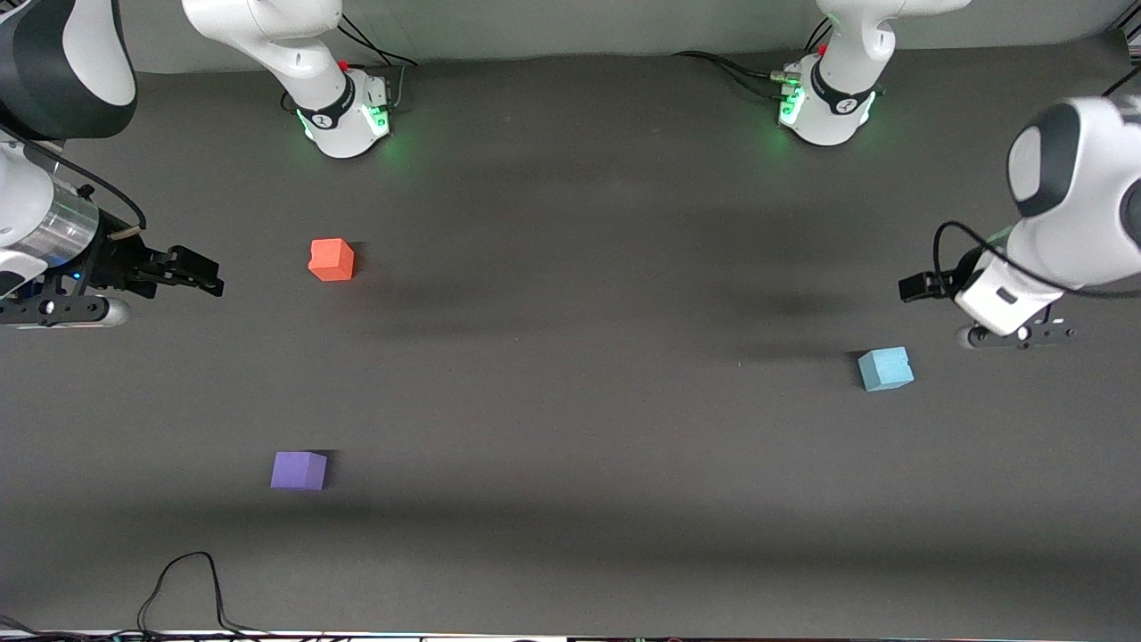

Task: Place blue block between orange and purple blocks
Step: 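Lower the left gripper and grasp the light blue block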

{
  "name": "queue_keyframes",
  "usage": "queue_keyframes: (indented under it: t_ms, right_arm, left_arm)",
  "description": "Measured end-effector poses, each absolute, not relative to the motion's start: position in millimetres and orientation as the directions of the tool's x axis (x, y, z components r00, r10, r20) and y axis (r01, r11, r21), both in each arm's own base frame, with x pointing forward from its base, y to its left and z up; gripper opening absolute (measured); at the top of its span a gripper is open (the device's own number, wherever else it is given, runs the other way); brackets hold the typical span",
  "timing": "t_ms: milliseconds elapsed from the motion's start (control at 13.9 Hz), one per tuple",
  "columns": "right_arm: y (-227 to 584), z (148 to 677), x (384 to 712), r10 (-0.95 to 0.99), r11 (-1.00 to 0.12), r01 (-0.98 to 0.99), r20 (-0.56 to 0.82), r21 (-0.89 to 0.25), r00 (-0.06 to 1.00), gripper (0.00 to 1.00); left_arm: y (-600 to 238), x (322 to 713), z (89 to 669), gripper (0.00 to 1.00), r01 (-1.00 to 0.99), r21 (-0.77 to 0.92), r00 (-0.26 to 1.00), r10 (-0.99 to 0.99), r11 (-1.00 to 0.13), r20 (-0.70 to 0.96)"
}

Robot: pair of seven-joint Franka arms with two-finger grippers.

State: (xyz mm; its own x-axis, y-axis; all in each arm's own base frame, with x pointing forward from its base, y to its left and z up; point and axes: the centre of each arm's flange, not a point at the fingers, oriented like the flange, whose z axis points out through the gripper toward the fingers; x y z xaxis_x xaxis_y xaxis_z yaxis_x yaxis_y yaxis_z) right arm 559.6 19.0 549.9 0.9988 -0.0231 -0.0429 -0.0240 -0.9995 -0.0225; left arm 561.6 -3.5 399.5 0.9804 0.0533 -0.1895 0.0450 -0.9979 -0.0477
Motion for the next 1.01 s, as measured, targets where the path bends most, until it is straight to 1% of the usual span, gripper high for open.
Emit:
queue_keyframes:
  t_ms: [216,505,649,1010]
  right_arm:
    - [20.6,550.8,559.2,-0.018,-1.000,-0.019,-0.042,-0.023,0.999,1.00]
    - [18.7,550.7,555.6,0.026,-1.000,0.025,-0.071,-0.008,0.997,1.00]
    - [18.8,550.6,555.0,0.027,-1.000,0.027,-0.076,-0.006,0.997,1.00]
    - [17.3,553.0,557.2,0.025,-1.000,0.024,-0.056,-0.006,0.998,1.00]
  left_arm:
    - [12.3,578.3,336.1,1.00,0.038,-0.036,0.977,0.045,-0.999,-0.206]
    - [43.2,587.7,254.5,1.00,0.065,-0.001,0.972,0.064,-0.998,-0.227]
    - [40.2,590.1,231.7,1.00,0.077,0.019,0.972,0.071,-0.997,-0.226]
    - [33.7,595.5,203.2,1.00,0.073,0.029,0.979,0.066,-0.997,-0.193]
